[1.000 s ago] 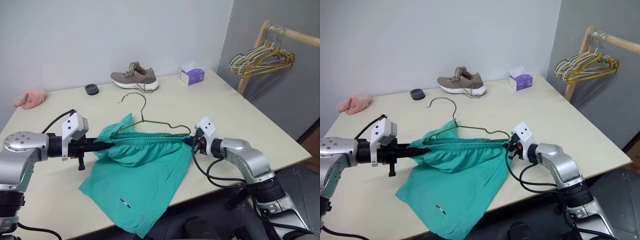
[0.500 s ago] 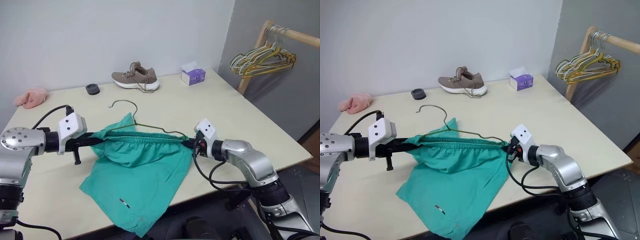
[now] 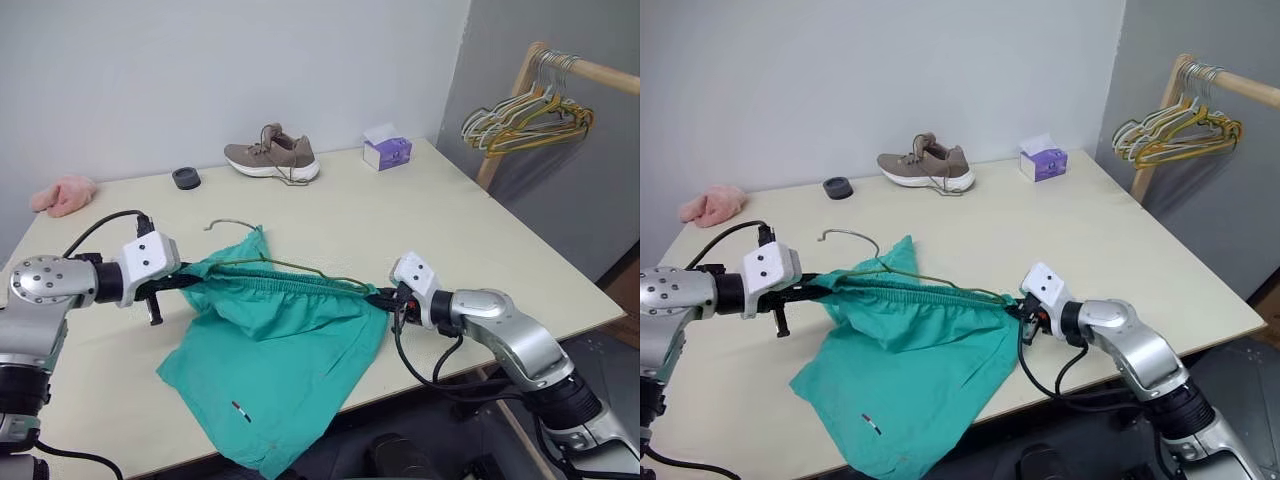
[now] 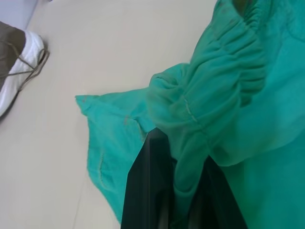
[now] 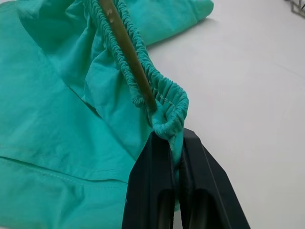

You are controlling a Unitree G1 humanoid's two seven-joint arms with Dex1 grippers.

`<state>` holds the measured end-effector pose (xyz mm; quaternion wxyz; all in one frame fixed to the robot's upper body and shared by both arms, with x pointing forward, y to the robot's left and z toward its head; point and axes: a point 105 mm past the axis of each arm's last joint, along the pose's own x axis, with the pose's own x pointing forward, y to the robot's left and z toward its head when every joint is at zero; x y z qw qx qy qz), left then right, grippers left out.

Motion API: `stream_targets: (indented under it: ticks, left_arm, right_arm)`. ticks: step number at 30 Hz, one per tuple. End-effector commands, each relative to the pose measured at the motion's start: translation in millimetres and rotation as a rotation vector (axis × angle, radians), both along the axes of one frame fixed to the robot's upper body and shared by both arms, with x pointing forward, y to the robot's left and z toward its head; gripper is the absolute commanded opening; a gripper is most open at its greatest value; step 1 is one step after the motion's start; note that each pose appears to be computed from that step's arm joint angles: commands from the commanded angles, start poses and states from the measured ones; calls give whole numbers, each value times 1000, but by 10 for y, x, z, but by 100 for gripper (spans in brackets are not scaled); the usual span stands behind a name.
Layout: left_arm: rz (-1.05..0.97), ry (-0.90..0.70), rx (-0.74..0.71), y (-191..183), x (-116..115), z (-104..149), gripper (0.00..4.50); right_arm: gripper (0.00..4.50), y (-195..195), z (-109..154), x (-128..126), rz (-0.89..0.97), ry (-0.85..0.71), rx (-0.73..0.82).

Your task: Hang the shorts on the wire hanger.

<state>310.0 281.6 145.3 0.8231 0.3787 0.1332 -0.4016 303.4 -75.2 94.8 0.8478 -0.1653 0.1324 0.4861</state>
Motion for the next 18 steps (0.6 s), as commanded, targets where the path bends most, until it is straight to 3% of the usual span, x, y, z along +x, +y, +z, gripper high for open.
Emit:
stream_targets:
  ticks: [1,6,10,14,18]
  left_arm:
    - [290,-94,143,711,36,276,0]
    - [349,-185,224,835,136,354,0]
    - [359,-210,208,828,188,355,0]
    - [324,-182,129,698,196,301,0]
    - [237,-96,-51,443,119,243,0]
  right_arm:
    - [8,-741,-77,212,-226,-40,-205]
    - [8,-766,-92,173,-209,-54,-244]
    - [8,-695,-66,157,-191,-56,-222]
    - [8,-563,-4,137,-156,-83,-196]
    - [8,-359,153,97,-92,-118,-96]
